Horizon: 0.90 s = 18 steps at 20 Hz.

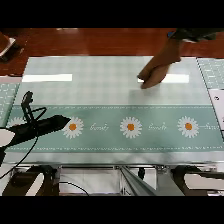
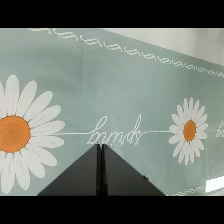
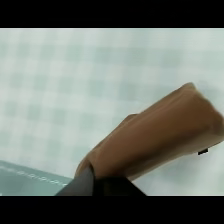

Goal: Fold the shirts.

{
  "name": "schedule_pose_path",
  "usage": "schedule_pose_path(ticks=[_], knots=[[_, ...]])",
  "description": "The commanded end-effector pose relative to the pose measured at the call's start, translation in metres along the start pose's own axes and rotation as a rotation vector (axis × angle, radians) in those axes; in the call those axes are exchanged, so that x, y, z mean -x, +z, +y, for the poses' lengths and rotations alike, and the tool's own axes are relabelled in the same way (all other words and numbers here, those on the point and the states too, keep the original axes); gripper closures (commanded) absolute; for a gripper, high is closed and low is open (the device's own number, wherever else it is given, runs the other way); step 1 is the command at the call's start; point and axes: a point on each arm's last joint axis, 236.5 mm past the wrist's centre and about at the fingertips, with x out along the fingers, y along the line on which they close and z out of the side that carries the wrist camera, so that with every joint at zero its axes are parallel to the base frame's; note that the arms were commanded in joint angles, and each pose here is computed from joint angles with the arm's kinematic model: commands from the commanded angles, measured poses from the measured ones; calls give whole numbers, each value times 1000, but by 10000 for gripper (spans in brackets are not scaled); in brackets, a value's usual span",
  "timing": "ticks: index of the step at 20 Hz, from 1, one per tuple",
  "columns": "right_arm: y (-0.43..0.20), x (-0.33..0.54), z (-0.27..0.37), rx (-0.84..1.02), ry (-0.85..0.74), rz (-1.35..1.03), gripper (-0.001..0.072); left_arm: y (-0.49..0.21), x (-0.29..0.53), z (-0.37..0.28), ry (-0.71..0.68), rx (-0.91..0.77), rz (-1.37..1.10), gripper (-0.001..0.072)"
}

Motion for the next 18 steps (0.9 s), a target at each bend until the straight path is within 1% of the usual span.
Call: schedule_pose_path(ticks=[1, 4, 10, 12, 16, 18], knots=[[2, 59, -56, -161, -101, -58, 691, 0, 0, 0, 1, -1, 1, 689], [-20, 101, -102, -296, -182, -59, 691, 0, 0, 0, 1, -1, 1, 689], [-118, 154, -175, -544, -368, 34, 692, 1, 0, 0, 1, -1, -3, 689], [-166, 175, -197, -668, -452, 55, 692, 1, 0, 0, 1, -1, -3, 689], [-280, 220, -234, -970, -702, 140, 692, 1, 0, 0, 1, 0, -3, 689], [-311, 234, -242, -1041, -800, 130, 691, 0, 0, -1, -6, 5, -2, 689]])
